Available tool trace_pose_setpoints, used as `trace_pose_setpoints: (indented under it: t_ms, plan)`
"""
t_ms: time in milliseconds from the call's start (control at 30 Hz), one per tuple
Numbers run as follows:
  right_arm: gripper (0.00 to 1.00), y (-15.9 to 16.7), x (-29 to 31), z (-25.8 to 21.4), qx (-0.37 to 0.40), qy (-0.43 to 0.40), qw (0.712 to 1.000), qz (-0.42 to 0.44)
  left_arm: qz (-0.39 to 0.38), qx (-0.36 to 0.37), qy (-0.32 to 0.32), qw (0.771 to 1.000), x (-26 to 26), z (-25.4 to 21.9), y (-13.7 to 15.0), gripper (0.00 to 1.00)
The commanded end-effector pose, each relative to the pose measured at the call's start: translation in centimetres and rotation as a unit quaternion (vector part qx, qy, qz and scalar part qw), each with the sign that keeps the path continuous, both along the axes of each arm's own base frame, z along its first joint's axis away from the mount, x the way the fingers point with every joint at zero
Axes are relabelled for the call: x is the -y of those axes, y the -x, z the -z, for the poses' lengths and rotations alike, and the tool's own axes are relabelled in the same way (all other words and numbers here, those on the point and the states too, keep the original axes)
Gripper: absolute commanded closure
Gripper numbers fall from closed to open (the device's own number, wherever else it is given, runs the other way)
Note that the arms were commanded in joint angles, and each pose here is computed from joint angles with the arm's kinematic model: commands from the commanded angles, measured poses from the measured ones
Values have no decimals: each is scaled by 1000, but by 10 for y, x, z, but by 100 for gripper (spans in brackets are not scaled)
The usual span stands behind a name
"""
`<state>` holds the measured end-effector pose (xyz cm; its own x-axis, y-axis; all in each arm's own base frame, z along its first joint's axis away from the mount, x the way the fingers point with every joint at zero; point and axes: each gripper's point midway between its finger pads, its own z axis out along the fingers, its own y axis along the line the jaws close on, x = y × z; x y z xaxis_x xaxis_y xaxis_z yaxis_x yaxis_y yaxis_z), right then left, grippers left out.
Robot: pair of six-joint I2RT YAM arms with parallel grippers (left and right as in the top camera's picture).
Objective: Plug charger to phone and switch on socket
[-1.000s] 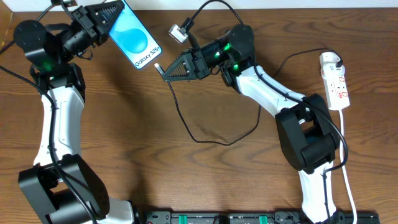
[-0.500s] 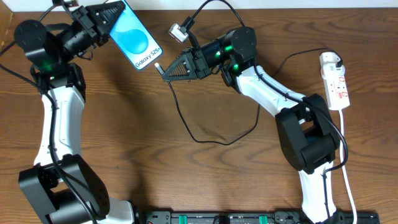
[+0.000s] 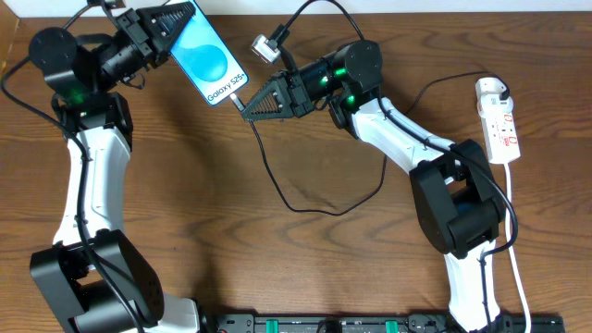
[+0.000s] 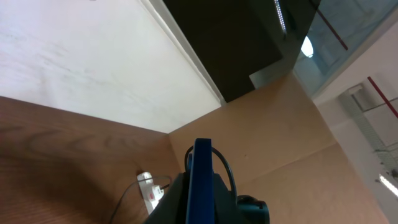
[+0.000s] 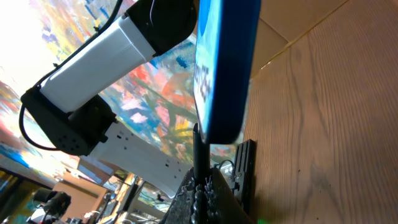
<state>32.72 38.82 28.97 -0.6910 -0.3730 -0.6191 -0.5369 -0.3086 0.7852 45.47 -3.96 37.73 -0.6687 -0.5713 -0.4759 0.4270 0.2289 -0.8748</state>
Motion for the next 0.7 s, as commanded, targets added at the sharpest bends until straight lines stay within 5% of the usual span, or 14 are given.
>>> trace_pose_setpoints:
  t_ms: [0, 667]
  plan:
    - [99, 10, 0, -11, 13, -4, 1000, -10, 1, 17, -8, 1000, 0, -6, 1, 93]
    - [99, 10, 0, -11, 9, -2, 1000, -10, 21, 18, -10, 1000, 15, -5, 4, 93]
